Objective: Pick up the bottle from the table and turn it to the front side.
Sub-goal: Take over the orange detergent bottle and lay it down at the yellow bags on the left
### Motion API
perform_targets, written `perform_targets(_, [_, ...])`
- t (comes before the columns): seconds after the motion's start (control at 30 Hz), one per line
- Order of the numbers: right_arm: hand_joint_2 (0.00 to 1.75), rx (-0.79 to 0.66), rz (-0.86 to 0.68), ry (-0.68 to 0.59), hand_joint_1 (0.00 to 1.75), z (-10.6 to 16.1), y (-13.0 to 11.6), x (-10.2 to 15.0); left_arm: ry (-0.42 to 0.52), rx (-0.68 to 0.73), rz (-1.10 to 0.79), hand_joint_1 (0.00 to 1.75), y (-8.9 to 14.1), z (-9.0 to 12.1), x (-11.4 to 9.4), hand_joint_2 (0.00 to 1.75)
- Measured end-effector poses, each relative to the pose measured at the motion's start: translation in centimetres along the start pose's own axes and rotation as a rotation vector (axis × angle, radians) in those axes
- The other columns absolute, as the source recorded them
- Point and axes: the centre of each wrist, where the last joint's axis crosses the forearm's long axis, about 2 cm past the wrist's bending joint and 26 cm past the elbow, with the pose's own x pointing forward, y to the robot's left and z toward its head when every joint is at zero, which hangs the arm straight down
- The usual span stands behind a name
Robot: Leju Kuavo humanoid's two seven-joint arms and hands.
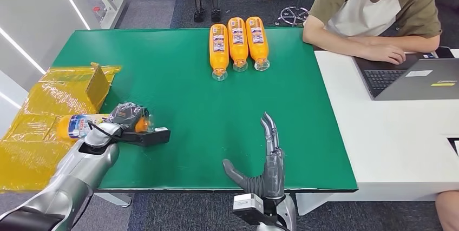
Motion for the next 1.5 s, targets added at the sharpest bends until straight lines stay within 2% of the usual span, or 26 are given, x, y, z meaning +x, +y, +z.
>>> perform_targets(0.2, [1.75,0.004,-0.006,-0.008,0.0,0.1,0.1,-0.2,-0.027,0.014,0.039,0.0,0.1,0.0,0.3,1.75])
perform_targets(0.43, [1.75,0.01,-0.01,-0.007,0.0,0.3,0.3,-0.4,-0.111,0.021,0.109,0.0,0.1,-0.1,0.2,1.75])
perform_targets(0.67, [1.75,0.013,-0.003,-0.013,0.0,0.4,0.2,-0.4,-0.163,0.28,0.163,0.0,0.2,0.1,0.0,1.75])
perform_targets(0.97, [1.75,0.007,0.023,-0.013,0.0,0.8,-0.3,-0.4,-0.166,0.628,0.215,0.0,-0.4,0.7,-0.2,1.75])
perform_targets(1.13, [1.75,-0.004,0.029,0.0,0.0,1.1,-0.6,-0.4,-0.172,0.735,0.261,0.0,-2.2,1.5,-0.4,1.75])
perform_targets(1.27, [1.75,-0.01,0.027,0.013,0.0,1.2,-0.7,-0.4,-0.23,0.841,0.35,0.0,-4.4,2.8,0.9,1.75])
perform_targets(1.33, [1.75,-0.011,0.026,0.02,0.0,1.2,-0.7,-0.4,-0.247,0.938,0.428,0.0,-4.4,3.5,2.3,1.75])
perform_targets(1.4, [1.75,-0.012,0.027,0.027,0.0,1.2,-0.7,-0.3,-0.262,1.056,0.478,0.0,-2.9,4.2,4.0,1.75])
perform_targets(1.5, [1.75,-0.016,0.027,0.021,0.0,1.2,-0.8,-0.2,-0.255,1.255,0.585,0.0,0.6,5.6,6.5,1.75])
